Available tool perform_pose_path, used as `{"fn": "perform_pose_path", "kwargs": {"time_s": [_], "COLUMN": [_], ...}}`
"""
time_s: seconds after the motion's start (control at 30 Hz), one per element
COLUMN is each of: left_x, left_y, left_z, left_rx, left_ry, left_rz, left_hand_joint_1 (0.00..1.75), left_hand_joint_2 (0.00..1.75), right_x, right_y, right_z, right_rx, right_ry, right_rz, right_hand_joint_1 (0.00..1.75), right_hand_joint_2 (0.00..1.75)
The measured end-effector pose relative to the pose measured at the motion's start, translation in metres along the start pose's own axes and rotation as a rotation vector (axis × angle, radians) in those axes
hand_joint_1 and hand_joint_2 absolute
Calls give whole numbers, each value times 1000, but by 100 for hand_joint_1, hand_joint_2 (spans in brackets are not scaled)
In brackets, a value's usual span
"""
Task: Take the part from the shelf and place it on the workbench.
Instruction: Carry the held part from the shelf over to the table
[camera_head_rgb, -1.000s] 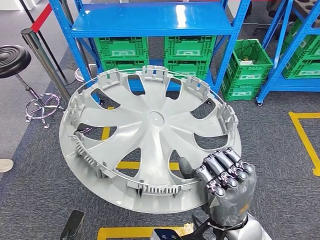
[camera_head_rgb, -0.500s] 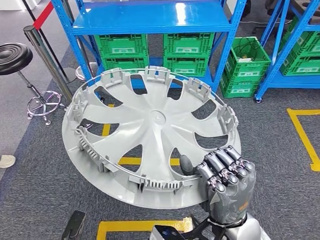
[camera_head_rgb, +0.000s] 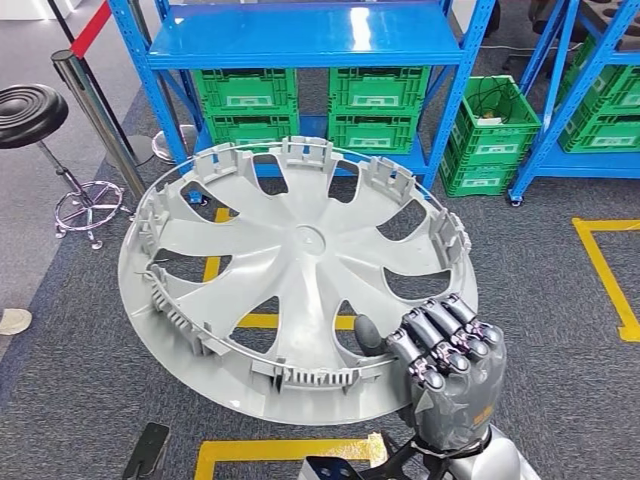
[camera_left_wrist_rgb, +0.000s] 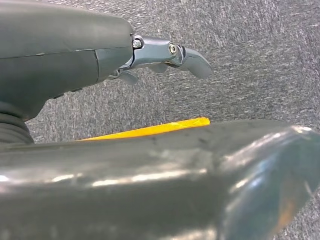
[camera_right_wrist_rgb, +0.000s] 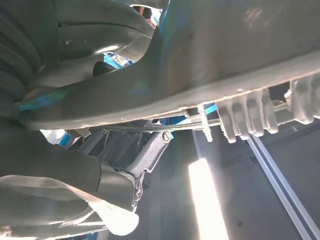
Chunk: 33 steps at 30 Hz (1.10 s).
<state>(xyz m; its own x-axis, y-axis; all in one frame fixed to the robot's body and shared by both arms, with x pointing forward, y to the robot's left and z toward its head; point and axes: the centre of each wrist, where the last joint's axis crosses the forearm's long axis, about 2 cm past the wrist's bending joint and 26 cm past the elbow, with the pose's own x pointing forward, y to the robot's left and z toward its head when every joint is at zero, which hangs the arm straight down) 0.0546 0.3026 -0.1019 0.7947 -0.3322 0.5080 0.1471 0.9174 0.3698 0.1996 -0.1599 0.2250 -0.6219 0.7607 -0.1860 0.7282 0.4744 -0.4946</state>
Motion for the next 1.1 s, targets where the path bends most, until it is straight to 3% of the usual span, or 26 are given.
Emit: {"fn": "perform_pose_path", "kwargs": {"time_s": [1.1], "left_x": [11], "left_y": [4], "left_z": [-9], "left_rx": [-17], "left_ry": [-22], "left_rz": [-72], "left_hand_joint_1": [0], "left_hand_joint_2": [0], "right_x": [1], "right_y": [-1], "right_z": [1], "right_rx": [-1], "right_ry": [16], "right_rz": [-2], "right_hand_joint_1": [175], "right_hand_joint_2": [175]}}
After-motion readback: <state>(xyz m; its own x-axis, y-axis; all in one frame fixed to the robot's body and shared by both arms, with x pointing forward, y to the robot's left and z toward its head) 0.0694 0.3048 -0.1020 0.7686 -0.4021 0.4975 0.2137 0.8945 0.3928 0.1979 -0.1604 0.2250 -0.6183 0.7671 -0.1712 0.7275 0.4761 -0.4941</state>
